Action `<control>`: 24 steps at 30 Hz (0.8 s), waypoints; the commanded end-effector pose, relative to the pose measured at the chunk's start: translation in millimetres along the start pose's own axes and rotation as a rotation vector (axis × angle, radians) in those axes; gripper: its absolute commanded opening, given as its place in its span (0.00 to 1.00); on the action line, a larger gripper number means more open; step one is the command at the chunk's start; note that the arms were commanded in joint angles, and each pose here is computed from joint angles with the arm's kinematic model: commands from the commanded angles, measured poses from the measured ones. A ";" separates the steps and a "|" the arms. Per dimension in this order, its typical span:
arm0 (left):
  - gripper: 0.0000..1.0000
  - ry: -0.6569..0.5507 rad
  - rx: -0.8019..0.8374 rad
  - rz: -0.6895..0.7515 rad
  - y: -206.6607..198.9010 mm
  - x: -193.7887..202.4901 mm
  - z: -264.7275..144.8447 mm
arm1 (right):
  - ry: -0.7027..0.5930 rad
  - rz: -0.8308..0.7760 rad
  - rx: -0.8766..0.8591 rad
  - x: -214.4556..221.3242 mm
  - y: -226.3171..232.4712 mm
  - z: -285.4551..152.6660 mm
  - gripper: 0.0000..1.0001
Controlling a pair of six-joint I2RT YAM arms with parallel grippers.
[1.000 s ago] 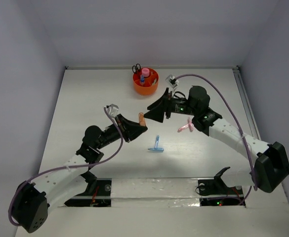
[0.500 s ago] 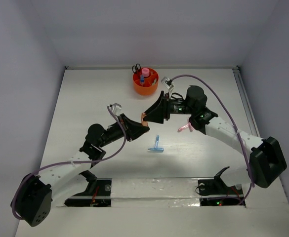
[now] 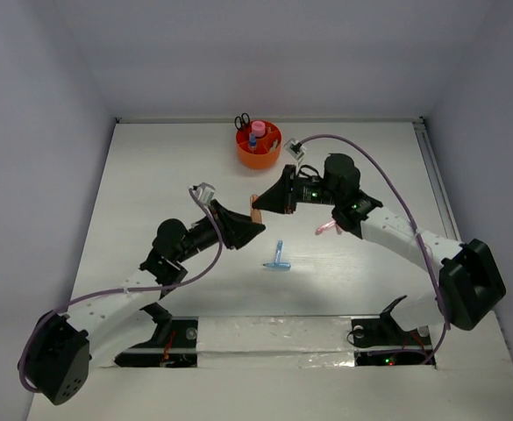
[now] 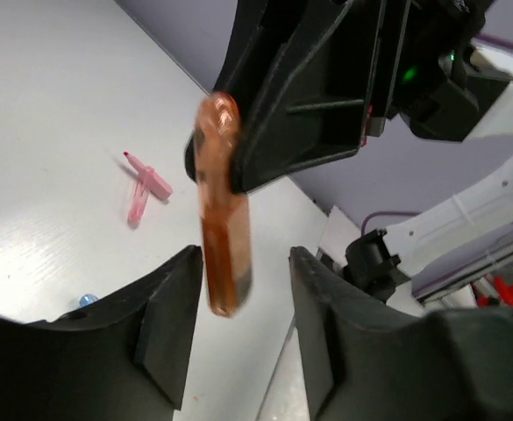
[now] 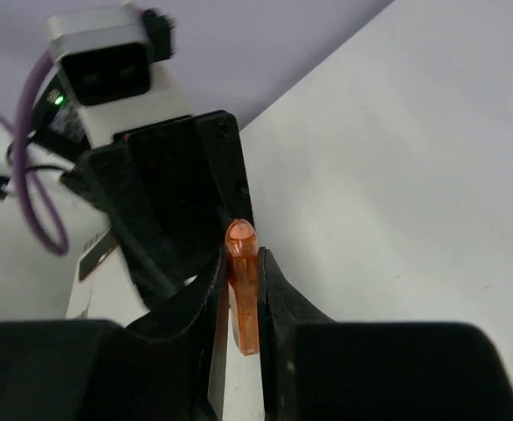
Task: Sort the stationery into containers
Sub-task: Place the pen in the storage box.
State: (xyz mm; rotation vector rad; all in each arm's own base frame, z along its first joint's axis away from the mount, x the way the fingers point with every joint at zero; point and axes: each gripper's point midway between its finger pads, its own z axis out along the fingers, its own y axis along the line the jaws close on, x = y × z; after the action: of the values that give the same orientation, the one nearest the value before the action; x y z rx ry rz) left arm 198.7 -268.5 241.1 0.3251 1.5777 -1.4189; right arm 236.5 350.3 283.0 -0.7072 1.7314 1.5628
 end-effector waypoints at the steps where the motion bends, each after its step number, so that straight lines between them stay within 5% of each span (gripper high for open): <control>1: 0.43 -0.084 -0.038 0.103 -5.5 -29.1 -1.0 | -0.115 -0.035 0.073 -35.0 -3.0 5.6 0.00; 8: 0.80 -0.099 -0.214 0.116 19.4 -23.6 -27.7 | -0.250 -0.007 0.151 -74.1 -30.7 14.8 0.00; 13: 0.93 -0.174 -0.290 0.113 29.7 -24.6 -50.4 | -0.373 0.004 0.352 -125.2 -116.6 -1.9 0.00; 24: 0.99 -0.209 -0.411 0.165 62.1 -16.5 -64.2 | -0.467 -0.156 0.751 -188.4 -260.3 -27.2 0.00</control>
State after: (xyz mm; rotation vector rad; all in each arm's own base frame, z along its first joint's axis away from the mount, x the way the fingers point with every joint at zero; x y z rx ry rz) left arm 216.1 -194.3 205.6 0.0649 1.6194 -0.9976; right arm 522.9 285.2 248.4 -0.0545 1.7555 0.9344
